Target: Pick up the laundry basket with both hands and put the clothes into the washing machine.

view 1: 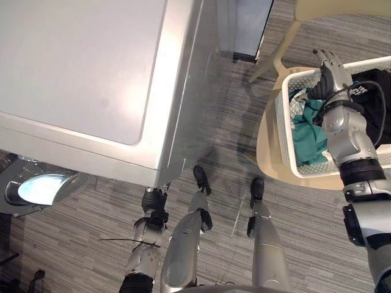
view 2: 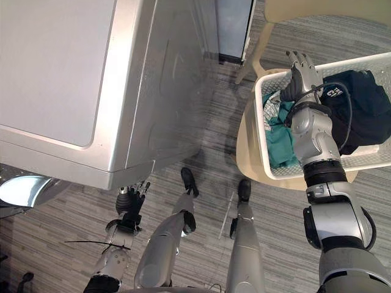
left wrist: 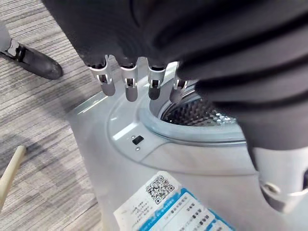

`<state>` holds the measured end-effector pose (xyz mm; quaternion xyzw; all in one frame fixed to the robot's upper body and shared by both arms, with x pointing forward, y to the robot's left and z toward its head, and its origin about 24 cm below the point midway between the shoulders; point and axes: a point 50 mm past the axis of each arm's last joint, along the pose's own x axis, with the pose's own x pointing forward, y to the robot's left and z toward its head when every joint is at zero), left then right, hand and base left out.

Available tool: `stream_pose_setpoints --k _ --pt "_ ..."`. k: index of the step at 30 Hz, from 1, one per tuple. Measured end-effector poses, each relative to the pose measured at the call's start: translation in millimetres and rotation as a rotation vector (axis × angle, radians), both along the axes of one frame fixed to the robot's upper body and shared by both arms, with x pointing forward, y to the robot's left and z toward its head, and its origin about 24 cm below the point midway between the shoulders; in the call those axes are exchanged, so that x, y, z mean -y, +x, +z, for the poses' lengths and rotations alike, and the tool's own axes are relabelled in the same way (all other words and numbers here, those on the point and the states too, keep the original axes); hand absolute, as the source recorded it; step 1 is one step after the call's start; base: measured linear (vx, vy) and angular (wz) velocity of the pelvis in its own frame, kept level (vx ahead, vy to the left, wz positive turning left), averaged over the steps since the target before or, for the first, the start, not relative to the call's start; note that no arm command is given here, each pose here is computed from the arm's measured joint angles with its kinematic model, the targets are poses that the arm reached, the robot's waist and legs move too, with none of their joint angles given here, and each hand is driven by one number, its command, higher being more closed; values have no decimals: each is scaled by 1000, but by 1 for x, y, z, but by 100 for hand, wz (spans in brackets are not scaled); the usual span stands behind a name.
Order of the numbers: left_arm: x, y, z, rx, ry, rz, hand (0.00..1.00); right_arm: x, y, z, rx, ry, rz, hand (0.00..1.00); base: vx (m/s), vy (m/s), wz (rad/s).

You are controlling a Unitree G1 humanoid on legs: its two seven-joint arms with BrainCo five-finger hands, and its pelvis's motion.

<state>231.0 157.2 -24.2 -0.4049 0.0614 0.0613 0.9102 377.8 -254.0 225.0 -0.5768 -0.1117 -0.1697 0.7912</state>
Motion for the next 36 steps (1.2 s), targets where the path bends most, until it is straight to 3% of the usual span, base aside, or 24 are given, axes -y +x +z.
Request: stream_pose_setpoints --k 8,14,18,22,29,36 --pt "7 2 1 4 -3 -45 0 -13 -17 -18 -10 12 85 0 11 -15 -5" --pt "8 2 -1 -11 -7 -56 0 -10 -40 -36 9 119 105 0 0 0 0" --pt "7 2 -2 -15 -8 -55 0 6 -65 -43 99 281 15 0 0 0 0" --pt "5 1 -2 -17 -9 -47 0 19 -89 -41 220 342 -82 0 -1 -1 1" --pt "9 1 -3 -11 -10 -77 0 17 -116 -26 402 317 -120 0 -2 -4 -1" --pt "10 -1 -7 -30 7 -92 0 4 -125 -36 374 305 -66 0 0 0 0"
